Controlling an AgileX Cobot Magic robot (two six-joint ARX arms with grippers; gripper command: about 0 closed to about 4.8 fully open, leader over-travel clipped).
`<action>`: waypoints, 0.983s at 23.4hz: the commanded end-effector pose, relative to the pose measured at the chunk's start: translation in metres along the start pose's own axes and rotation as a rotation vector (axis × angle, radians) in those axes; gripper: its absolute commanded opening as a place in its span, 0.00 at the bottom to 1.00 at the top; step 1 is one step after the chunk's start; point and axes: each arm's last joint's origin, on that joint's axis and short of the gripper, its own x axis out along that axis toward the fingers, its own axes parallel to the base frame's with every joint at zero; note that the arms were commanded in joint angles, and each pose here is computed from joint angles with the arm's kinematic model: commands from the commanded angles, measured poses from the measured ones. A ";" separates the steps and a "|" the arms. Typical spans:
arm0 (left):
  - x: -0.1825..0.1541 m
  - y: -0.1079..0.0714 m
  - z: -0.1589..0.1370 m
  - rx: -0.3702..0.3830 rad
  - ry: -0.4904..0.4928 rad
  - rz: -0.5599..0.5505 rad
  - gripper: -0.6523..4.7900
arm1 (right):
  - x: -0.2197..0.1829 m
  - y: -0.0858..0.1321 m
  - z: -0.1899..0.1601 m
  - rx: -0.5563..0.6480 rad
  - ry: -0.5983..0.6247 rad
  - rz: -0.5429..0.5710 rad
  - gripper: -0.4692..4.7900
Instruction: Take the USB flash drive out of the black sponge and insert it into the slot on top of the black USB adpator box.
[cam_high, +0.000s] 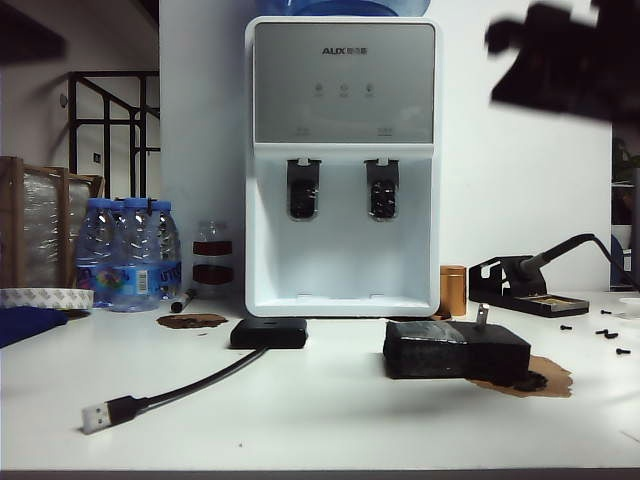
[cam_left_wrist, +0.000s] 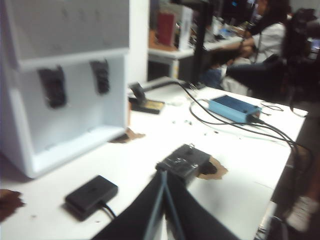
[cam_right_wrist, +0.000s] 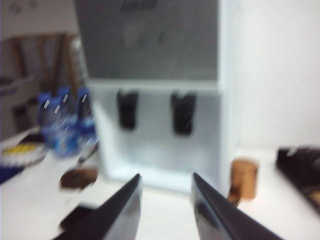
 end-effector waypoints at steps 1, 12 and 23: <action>0.023 0.012 0.013 0.030 -0.019 -0.028 0.11 | 0.003 0.002 -0.011 0.017 0.030 0.032 0.40; 0.154 0.042 0.006 0.003 0.101 -0.144 0.11 | 0.024 0.006 -0.053 0.060 0.128 -0.010 0.40; 0.216 0.026 -0.038 0.026 0.220 -0.301 0.11 | 0.043 0.011 -0.084 0.063 0.153 -0.081 0.44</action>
